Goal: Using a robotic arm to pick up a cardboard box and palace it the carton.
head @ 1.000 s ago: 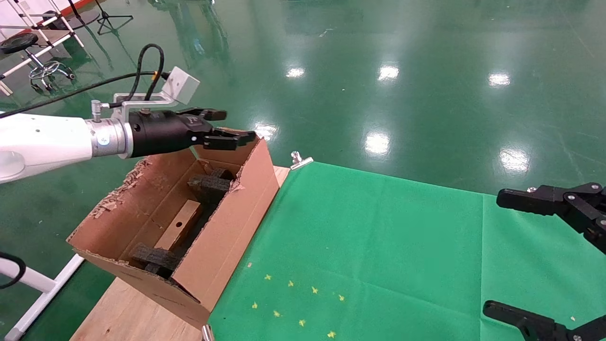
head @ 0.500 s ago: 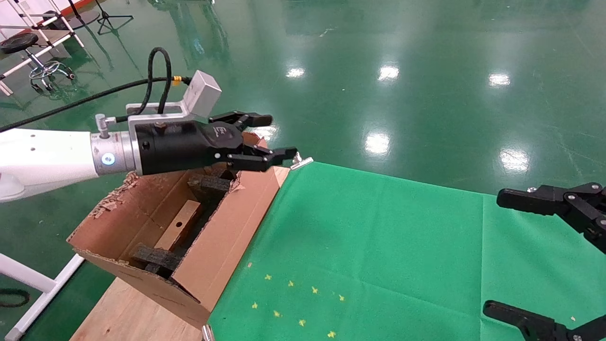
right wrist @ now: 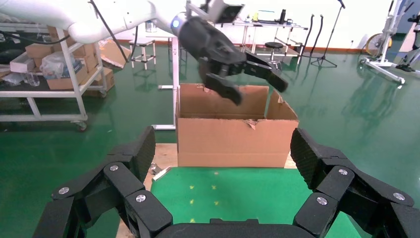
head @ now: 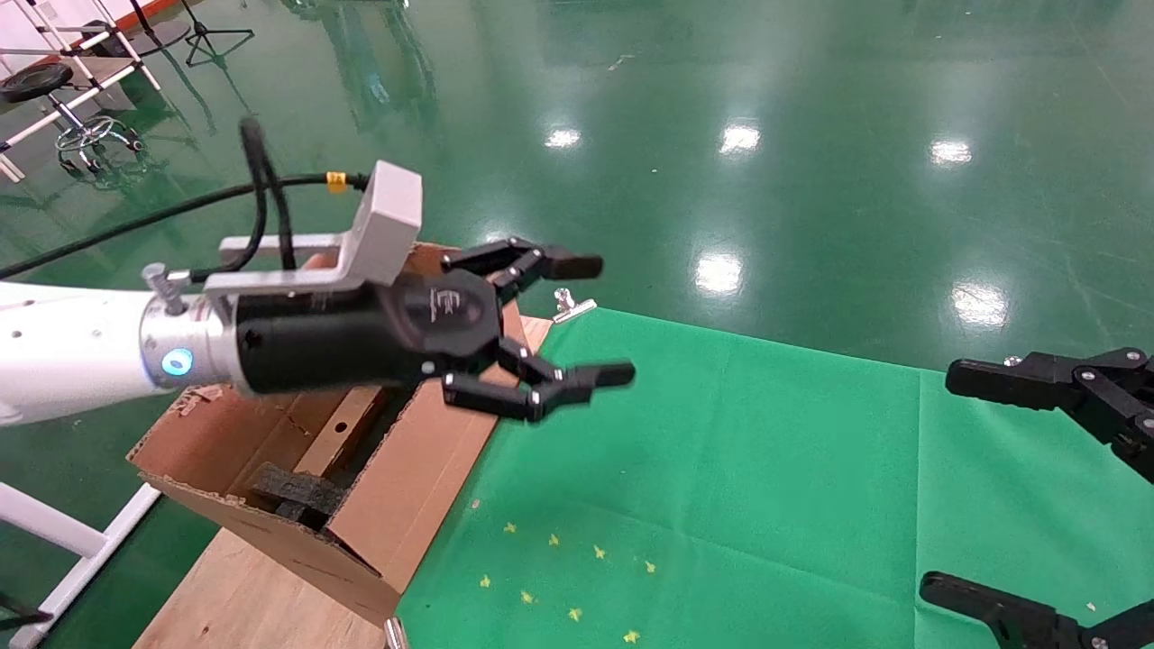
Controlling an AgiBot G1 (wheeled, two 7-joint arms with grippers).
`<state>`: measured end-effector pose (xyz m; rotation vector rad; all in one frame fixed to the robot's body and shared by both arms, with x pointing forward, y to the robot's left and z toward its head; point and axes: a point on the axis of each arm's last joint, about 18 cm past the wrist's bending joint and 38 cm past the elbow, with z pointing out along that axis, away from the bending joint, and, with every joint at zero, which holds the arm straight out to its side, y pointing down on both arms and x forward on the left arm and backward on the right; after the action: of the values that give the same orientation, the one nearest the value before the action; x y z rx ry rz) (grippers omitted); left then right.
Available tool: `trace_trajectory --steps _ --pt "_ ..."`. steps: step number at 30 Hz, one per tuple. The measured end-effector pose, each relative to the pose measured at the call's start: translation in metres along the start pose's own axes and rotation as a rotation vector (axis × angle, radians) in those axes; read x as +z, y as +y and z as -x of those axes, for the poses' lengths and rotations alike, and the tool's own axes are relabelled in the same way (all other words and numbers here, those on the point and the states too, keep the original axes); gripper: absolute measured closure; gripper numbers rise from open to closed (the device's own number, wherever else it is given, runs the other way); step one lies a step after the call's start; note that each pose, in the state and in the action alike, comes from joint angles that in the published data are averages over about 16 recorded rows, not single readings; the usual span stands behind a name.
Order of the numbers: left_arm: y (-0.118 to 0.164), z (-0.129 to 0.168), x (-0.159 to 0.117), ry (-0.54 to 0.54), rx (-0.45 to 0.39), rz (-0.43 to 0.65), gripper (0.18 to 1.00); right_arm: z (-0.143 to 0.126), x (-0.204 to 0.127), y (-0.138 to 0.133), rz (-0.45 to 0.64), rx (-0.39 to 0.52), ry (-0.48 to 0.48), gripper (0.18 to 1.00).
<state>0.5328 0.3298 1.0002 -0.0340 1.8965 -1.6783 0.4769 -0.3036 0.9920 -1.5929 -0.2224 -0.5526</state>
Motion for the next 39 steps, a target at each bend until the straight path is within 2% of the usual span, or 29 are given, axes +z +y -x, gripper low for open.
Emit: trace_trajectory --steps 9,15,39 --pt "-0.015 -0.047 0.002 0.168 0.059 -0.089 0.184 0.0 0.0 0.0 0.0 0.0 0.0 0.178" --pt "-0.02 -0.066 0.001 0.232 0.08 -0.124 0.184 0.0 0.0 0.0 0.0 0.0 0.0 0.178" --pt "-0.02 -0.064 0.001 0.225 0.078 -0.12 0.184 0.0 0.0 0.0 0.0 0.0 0.001 0.178"
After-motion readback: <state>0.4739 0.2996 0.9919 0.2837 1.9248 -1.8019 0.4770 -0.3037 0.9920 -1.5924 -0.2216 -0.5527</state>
